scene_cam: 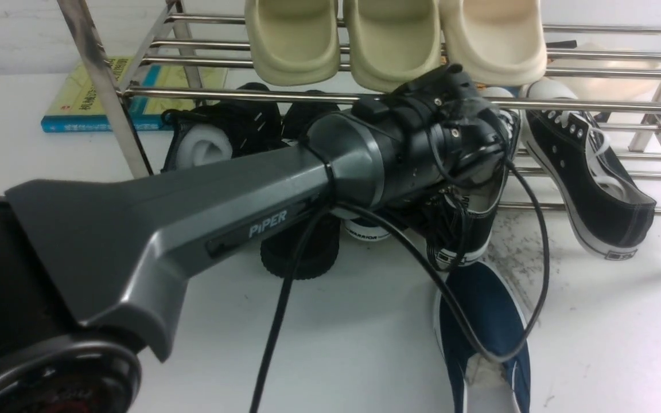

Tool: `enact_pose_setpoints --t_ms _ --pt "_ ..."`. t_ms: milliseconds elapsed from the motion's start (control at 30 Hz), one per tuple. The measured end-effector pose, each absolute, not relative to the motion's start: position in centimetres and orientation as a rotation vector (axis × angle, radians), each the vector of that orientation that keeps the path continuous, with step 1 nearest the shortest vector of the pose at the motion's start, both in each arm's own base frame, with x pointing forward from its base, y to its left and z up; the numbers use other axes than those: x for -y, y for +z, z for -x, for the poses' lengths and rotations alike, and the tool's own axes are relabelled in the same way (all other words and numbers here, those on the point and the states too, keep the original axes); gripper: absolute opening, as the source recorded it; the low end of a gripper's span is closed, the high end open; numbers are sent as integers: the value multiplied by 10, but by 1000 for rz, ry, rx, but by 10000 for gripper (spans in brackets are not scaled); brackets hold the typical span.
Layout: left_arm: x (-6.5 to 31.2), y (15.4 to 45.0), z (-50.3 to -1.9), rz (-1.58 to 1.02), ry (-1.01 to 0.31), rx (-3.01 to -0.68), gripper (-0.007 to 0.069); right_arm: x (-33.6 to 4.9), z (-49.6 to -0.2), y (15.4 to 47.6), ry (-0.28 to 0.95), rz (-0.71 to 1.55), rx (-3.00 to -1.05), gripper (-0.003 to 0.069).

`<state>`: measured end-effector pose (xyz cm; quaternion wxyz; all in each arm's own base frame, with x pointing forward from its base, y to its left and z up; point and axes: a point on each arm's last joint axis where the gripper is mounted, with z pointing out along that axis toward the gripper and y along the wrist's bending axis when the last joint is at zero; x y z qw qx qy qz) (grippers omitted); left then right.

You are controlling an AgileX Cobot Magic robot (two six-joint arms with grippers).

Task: Take the shoes off the shelf with your hand on the white table.
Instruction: 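Grasp a shoe standing on the lower shelf of the shoe rack with the left gripper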

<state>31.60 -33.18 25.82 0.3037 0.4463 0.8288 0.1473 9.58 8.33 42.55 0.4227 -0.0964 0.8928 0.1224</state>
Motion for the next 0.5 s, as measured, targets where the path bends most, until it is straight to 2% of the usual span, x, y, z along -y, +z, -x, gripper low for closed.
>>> enact_pose_setpoints --t_ms 33,100,133,200,300,500 --pt "332 258 -316 -1182 390 -2200 212 -83 -96 425 306 241 -2235 218" --pt "332 257 -315 -1177 379 -2223 134 -83 -96 425 306 241 -2235 218" --pt "332 257 -315 -1175 375 -2224 134 -83 -96 425 306 241 -2235 218" --pt "334 260 -314 -1154 350 -2263 71 -83 -96 425 306 241 -2235 220" --pt "333 269 -313 -1121 335 -2308 71 -83 -96 425 307 241 -2236 223" --pt "331 312 -311 -977 284 -2359 71 -83 -96 425 307 241 -2236 228"
